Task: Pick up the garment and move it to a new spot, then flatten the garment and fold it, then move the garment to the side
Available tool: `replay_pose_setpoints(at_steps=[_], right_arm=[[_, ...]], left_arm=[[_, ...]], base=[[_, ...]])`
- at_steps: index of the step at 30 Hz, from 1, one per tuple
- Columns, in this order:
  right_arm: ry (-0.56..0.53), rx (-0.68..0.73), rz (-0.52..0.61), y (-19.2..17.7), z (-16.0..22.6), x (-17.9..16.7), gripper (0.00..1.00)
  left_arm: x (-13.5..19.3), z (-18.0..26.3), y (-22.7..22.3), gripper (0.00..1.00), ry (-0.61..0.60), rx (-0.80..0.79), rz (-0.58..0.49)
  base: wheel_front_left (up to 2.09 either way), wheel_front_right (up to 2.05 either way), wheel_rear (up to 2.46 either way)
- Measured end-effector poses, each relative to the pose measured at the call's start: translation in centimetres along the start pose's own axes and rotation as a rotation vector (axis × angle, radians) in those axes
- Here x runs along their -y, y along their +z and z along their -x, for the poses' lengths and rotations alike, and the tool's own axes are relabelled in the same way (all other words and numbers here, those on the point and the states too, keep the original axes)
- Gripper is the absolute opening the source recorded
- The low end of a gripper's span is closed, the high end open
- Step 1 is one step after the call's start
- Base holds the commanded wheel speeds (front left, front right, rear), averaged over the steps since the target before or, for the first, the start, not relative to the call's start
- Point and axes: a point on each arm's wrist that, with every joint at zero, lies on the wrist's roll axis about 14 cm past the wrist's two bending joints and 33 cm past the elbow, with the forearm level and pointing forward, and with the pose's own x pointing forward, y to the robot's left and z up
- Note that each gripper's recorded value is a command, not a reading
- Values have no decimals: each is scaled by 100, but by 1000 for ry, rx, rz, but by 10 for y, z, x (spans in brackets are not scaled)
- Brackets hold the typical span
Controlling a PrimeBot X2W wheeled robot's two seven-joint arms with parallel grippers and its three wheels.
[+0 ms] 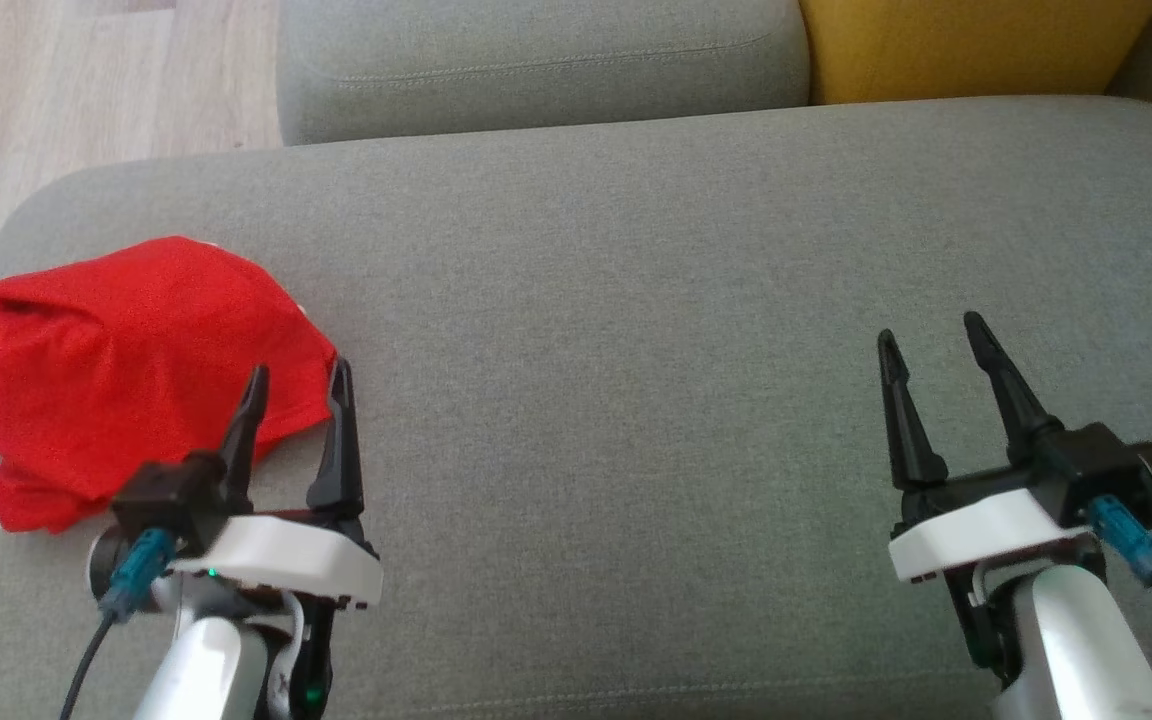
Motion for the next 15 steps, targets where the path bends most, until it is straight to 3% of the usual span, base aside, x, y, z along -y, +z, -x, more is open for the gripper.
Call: replay_pose_setpoints(at_steps=[10,15], right_arm=[[53,104,110,29,-5,-16,100],[43,111,133,30,-5,-12,100]], left_arm=[[8,-2,45,100,0,165,-72],[10,-1,44,100,-5,176,-97]], base=[[0,0,0],[0,0,0]])
